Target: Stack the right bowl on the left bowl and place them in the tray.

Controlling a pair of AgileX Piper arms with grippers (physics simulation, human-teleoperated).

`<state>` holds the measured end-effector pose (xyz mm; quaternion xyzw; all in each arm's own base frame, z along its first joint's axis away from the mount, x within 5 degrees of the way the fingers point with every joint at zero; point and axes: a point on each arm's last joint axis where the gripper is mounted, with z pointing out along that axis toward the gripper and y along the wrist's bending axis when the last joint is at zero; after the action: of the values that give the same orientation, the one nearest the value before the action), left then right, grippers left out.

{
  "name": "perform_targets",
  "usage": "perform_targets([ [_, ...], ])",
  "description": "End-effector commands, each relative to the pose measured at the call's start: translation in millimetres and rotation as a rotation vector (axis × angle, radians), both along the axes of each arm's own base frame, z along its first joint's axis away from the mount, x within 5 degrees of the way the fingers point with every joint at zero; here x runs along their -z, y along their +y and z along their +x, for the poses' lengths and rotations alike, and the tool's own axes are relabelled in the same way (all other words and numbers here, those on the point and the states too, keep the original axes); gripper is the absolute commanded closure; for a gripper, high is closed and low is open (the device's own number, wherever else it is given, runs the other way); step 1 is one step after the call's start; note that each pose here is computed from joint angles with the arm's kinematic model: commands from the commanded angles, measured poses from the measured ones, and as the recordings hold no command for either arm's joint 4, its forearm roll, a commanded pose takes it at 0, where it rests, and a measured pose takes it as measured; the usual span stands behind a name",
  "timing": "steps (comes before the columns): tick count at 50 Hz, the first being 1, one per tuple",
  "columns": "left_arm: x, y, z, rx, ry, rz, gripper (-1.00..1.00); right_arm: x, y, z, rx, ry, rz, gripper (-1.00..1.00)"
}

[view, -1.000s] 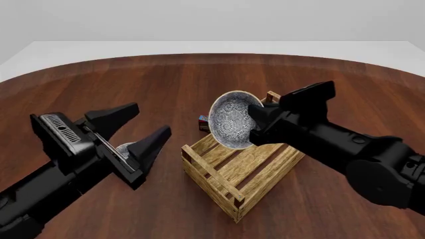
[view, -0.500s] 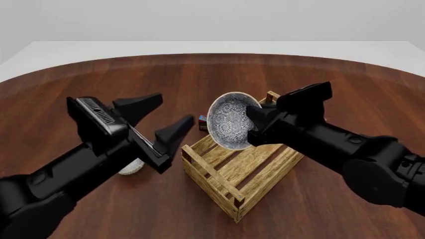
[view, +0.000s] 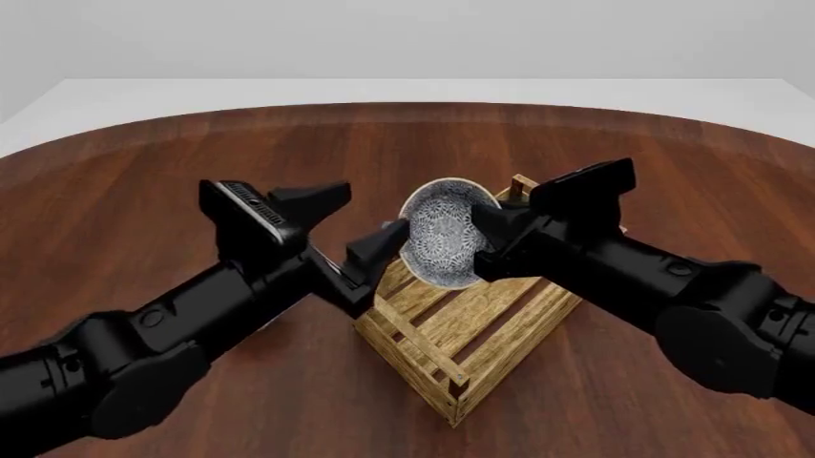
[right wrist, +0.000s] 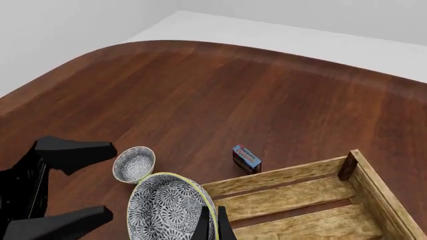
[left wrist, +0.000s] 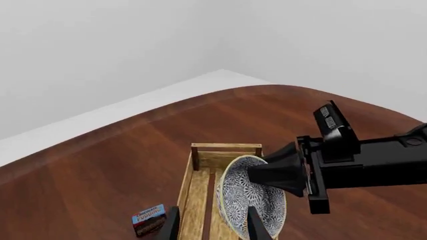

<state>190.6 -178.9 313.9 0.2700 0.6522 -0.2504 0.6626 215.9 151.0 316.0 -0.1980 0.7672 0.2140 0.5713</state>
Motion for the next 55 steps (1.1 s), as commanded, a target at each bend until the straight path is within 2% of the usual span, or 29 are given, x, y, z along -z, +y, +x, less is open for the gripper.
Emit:
perform_targets([
  [1, 9.7, -10.3, 12.3, -0.003, 0.018, 0.012, -1.00, -2.8, -0.6, -0.4, 0.007, 0.005, 0.022, 1.00],
  [35, 42.7, -30.7, 41.5, -0.021, 0.095, 0.035, -1.00, -1.5, 0.3, -0.8, 0.002, 0.004, 0.014, 1.00],
  [36, 42.9, -30.7, 41.8, -0.022, 0.097, 0.033, 1.00, -1.4, 0.4, -0.8, 0.002, 0.004, 0.014, 1.00],
  [55, 39.9, -28.8, 36.8, -0.015, 0.093, 0.027, 1.00, -3.9, 0.0, -3.6, -0.005, -0.001, 0.013, 1.00],
])
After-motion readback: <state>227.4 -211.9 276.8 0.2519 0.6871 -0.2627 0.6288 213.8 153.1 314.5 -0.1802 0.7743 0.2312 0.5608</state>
